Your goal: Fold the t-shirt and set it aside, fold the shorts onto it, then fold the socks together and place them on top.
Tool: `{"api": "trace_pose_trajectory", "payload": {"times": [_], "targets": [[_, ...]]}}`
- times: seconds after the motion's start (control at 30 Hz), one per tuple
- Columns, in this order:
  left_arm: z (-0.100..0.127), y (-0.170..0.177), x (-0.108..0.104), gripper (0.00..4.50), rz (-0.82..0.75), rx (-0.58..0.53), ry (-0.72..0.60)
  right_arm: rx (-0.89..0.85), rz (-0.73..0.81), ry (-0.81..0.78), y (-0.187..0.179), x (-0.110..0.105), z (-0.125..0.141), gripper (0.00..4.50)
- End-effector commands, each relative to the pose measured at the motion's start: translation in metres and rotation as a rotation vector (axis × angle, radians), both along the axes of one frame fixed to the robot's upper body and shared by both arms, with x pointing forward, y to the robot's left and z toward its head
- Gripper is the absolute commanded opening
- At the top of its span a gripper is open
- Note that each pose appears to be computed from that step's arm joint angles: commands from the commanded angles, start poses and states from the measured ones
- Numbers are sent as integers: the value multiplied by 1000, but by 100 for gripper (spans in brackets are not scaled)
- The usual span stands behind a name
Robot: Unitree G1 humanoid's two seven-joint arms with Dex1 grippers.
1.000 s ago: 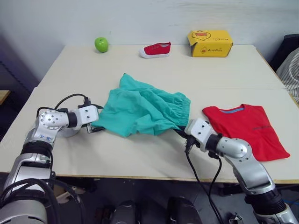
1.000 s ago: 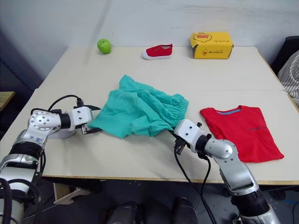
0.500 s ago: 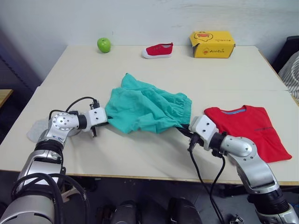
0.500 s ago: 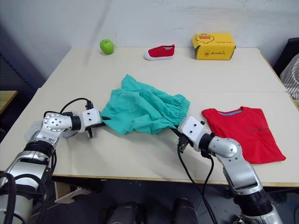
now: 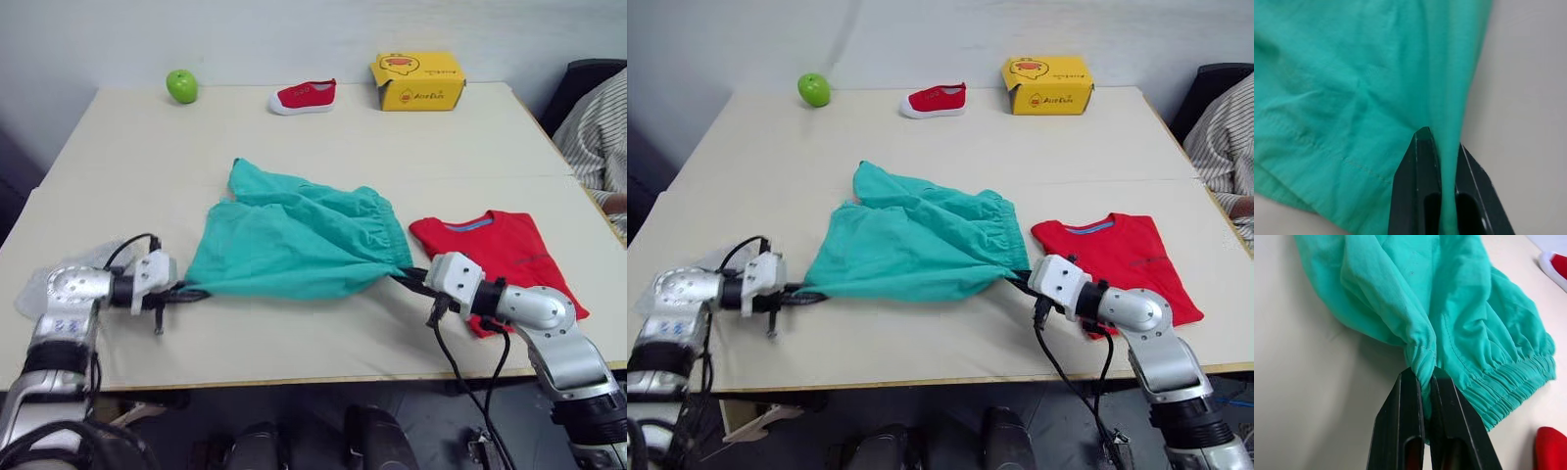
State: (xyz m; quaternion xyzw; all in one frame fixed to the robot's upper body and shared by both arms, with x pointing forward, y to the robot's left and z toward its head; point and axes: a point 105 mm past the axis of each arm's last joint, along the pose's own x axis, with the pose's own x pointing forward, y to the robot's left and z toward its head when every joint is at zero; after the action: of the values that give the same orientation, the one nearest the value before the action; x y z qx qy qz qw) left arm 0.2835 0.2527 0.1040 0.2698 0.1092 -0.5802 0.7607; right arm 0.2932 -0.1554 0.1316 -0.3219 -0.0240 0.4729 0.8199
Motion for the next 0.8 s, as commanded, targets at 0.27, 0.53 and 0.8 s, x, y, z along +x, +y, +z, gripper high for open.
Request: {"api": "trace_pose_trajectory", "payload": {"times": [0.27, 0.53, 0.8], "targets": [[23, -14, -92, 6, -14, -84, 286, -56, 262, 63, -10, -37, -18, 0], [39, -9, -73, 6, 88, -117, 377, -90, 381, 261, -11, -45, -3, 0], [229, 31, 91, 6, 569, -165, -876, 181, 12, -529, 10, 85, 171, 0]]}}
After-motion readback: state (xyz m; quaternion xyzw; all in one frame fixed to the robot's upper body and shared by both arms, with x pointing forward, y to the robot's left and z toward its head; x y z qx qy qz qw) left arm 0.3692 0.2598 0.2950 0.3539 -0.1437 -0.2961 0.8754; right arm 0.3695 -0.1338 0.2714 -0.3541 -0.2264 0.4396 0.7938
